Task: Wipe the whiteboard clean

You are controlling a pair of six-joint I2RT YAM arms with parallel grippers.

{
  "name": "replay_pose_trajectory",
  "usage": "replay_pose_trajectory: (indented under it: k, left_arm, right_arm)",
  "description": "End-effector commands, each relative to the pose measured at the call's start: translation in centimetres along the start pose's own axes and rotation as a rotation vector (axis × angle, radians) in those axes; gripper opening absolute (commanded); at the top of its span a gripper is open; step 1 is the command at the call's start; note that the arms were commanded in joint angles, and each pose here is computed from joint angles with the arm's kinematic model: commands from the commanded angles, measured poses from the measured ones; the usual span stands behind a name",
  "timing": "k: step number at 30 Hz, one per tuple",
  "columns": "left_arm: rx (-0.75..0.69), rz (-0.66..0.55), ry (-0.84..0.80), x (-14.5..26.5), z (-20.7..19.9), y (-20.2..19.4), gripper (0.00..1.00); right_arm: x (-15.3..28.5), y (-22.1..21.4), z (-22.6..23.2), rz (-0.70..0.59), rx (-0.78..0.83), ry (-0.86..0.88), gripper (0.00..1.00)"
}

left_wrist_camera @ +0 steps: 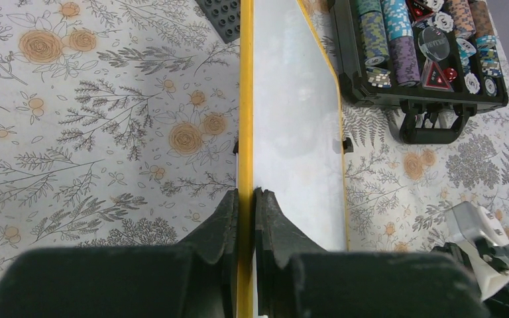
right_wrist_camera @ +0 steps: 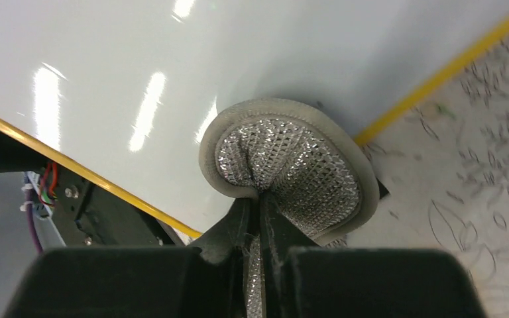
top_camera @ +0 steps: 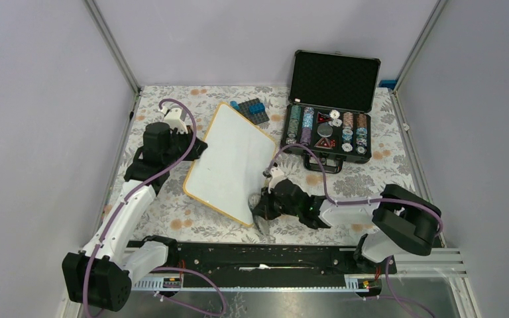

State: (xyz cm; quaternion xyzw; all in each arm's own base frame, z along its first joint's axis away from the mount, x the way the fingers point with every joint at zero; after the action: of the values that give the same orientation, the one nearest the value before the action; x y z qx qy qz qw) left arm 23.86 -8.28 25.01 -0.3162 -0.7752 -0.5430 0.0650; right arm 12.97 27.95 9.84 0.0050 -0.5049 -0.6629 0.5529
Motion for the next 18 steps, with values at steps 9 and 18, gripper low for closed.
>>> replay_pose_trajectory:
  k: [9,18]
  left_arm:
    - [0.001,0.2,-0.039,-0.2,0.0,-3.8,0.0]
    - [-0.003,0.192,-0.028,-0.1,0.1,-3.7,0.0]
  right_arm:
    - [-1.7,6.3,5.9,0.009,0.136,0.057,0.0]
    - [-2.5,9.2,10.1,-0.081,0.182,0.197,0.0]
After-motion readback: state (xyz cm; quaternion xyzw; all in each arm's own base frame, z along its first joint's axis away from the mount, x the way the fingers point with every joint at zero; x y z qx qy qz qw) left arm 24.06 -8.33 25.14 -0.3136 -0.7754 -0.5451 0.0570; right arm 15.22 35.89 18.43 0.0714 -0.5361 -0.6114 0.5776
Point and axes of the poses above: each gripper's point midway between its finger pads, its own x axis back along the fingers, its own z axis along the line the jaws close on, y = z × x, the point moved 9 cm from there along x, back along the fingers, and after that the axes turned 3 degrees about x, right-handed, at the moved point
